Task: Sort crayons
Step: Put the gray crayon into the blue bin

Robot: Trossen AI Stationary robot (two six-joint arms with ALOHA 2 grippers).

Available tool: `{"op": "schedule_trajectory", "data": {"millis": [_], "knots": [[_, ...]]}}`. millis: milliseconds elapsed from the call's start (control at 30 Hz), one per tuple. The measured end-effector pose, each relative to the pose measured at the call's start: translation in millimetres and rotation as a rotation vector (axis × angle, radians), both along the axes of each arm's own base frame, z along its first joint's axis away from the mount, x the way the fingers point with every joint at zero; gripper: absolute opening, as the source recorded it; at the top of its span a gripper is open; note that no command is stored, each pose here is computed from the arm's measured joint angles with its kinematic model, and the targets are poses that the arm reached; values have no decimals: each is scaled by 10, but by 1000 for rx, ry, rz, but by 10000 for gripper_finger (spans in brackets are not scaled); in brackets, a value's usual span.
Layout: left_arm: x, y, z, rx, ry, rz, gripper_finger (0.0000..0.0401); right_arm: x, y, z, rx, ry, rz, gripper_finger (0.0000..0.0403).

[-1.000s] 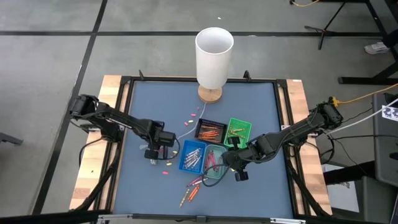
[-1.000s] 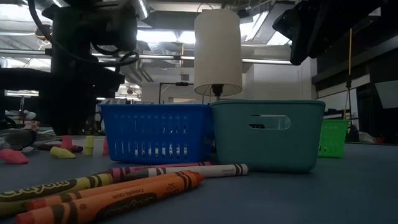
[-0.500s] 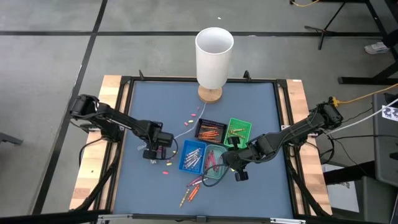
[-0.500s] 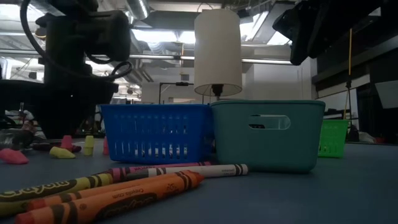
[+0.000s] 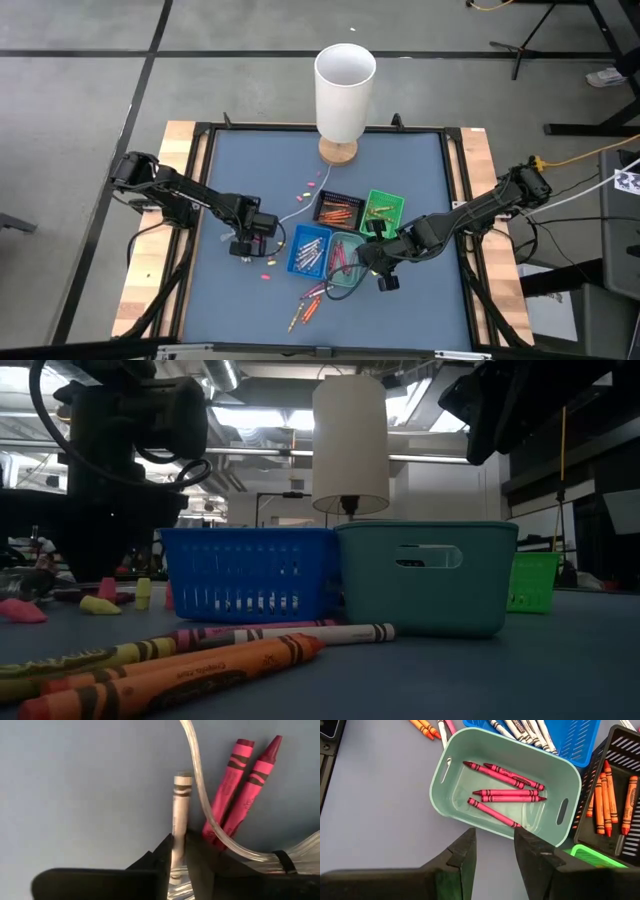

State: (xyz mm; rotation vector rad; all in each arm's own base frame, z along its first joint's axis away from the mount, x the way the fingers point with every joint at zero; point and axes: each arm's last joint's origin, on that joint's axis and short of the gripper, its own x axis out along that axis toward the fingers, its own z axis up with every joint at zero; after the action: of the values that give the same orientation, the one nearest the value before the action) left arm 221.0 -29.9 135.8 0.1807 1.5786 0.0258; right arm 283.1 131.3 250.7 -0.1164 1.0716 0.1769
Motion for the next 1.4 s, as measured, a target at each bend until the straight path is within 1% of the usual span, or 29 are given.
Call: {"op": "schedule_trajectory", "data": {"millis": [233, 500, 667, 833, 1033, 1133, 1233, 1300, 1400], "knots": [[-4, 4, -1, 9, -7, 81, 15, 0, 0, 0, 0, 0, 0, 131], [19, 6, 62, 18, -50, 154, 8, 0, 0, -1, 0, 1, 0, 131], [140, -4, 198, 25, -120, 158, 8, 0, 0, -1, 0, 1, 0, 131], [268, -6, 354, 66, -192, 160, 8, 0, 0, 0, 0, 1, 0, 131], [430, -20, 581, 88, -287, 169, 8, 0, 0, 0, 0, 0, 0, 131], [523, -34, 714, 65, -359, 225, 8, 0, 0, -1, 0, 0, 0, 131], [624, -61, 821, 12, -456, 295, 8, 1, 0, -1, 0, 0, 0, 131], [685, -83, 868, -48, -513, 325, 8, 0, 0, 0, 0, 0, 0, 131], [772, -120, 916, -172, -593, 362, 8, 0, 0, 0, 0, 0, 0, 131]]}}
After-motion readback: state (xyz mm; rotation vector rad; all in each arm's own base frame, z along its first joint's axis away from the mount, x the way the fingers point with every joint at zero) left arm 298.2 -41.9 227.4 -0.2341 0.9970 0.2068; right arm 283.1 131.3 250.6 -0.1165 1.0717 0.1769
